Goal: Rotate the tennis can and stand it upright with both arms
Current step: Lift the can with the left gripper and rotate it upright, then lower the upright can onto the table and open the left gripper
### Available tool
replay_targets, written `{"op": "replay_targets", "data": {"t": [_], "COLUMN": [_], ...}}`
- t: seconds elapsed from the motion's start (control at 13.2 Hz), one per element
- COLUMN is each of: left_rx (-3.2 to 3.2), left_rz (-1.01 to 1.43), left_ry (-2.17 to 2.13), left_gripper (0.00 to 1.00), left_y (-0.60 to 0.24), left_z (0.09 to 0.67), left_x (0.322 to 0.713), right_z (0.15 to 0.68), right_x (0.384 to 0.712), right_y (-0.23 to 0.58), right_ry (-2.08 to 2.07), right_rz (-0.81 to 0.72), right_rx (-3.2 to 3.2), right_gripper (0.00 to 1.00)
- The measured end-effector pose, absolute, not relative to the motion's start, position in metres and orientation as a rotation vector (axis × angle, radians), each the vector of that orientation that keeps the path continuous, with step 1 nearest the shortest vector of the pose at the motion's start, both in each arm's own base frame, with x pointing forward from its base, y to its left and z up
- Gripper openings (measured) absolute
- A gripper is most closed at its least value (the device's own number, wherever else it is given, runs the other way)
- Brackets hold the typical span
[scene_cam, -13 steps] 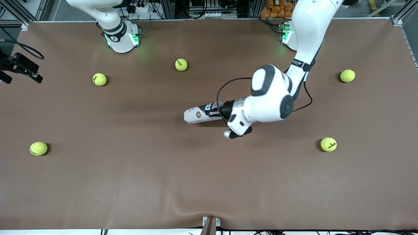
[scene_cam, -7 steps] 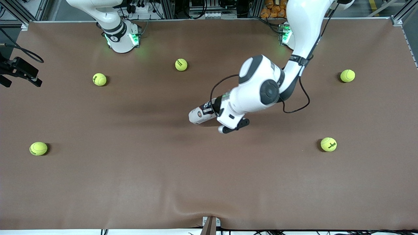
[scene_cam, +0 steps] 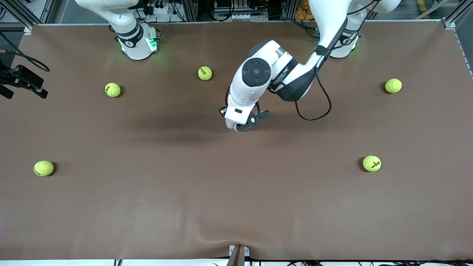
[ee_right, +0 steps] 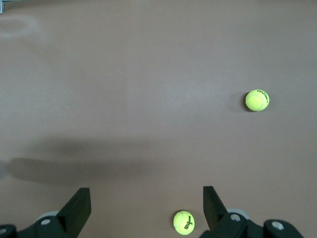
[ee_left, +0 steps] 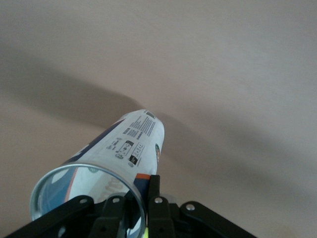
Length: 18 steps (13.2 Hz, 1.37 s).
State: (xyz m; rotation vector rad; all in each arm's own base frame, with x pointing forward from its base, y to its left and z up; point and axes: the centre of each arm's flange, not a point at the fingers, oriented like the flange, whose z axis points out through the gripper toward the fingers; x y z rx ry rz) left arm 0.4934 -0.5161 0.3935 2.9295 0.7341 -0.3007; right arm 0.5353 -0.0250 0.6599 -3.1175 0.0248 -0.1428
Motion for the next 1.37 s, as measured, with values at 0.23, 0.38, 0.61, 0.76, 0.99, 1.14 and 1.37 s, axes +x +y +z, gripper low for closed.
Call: {"op": "replay_targets", "data": {"t": [0.23,0.38,0.61,0.76,0.99,1.14,1.37], "left_rx": [2.954,2.981,3.036,3.039,3.046,3.054,3.062], "left_rz": [-0.28,-0.229,-0.168,-0.163,-0.163,-0.17,-0.175], "left_ry": [0.799,0.823,0.821,0.838,0.854,0.854,0.849], "left_gripper": [0.06,0.06,0.06,0.06,0.06,0.06,0.06], "left_y": [-0.527,-0.539,-0.555,-0.558,-0.554,-0.554,-0.554], "left_z": [0.389,0.382,0.364,0.361,0.357,0.351,0.346], "left_x": [0.482,0.474,0.459,0.456,0.461,0.461,0.461], "right_z": [0.66,0.66,0.66,0.66,0.659,0.658,0.658], "right_x": [0.535,0.535,0.535,0.535,0.535,0.535,0.535], "right_y": [-0.025,-0.025,-0.024,-0.023,-0.02,-0.02,-0.019], "right_ry": [0.025,0.024,0.022,0.02,0.011,0.009,0.008], "right_rz": [-0.141,-0.14,-0.14,-0.139,-0.133,-0.132,-0.13], "right_rx": [-3.118,-3.118,-3.118,-3.118,-3.118,-3.118,-3.118], "right_gripper": [1.0,1.0,1.0,1.0,1.0,1.0,1.0]}}
